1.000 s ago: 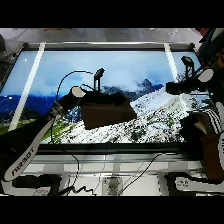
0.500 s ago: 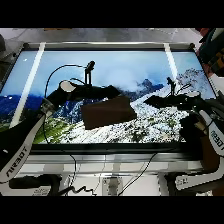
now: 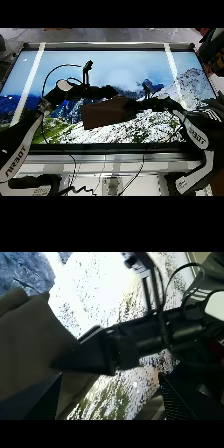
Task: Fold the clothes and pants, and hang the long-sleeved shirts on hangers.
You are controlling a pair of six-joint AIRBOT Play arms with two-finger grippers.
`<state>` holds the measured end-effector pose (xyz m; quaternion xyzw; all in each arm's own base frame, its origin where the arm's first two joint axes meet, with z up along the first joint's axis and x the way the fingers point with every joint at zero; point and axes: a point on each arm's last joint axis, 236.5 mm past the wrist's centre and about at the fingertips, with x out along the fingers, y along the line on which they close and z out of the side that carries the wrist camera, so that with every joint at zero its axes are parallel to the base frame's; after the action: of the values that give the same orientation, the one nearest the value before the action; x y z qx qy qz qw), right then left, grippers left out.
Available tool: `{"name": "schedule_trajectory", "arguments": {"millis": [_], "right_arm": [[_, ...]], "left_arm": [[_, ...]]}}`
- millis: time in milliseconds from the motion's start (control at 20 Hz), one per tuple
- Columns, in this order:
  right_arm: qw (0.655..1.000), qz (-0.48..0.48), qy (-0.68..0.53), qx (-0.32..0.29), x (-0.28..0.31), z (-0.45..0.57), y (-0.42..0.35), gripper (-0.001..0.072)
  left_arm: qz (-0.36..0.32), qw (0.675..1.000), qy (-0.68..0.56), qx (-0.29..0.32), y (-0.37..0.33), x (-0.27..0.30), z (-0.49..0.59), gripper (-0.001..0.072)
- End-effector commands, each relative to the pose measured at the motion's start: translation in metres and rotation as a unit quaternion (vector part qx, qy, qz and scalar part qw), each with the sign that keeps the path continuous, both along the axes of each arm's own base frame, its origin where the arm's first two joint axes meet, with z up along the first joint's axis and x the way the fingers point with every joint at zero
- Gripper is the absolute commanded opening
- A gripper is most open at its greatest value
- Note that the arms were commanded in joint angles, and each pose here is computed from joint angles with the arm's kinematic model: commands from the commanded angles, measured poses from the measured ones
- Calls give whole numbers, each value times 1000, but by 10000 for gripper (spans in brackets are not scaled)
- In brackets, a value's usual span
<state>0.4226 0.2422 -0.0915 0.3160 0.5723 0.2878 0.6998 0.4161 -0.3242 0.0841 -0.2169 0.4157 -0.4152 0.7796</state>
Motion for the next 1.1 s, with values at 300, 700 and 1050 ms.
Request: {"name": "schedule_trajectory", "arguments": {"millis": [300, 700, 1050], "right_arm": [[997, 62, -47, 10, 5, 70, 20, 9], [960, -98, -178, -193, -7, 244, -192, 9], [790, -331, -284, -430, -119, 427, -383, 9]], "left_arm": [[40, 998, -49, -4, 90, 9, 69, 705], [149, 964, -221, -5, 190, -33, 215, 706], [225, 921, -317, 36, 248, -66, 271, 705]]}}
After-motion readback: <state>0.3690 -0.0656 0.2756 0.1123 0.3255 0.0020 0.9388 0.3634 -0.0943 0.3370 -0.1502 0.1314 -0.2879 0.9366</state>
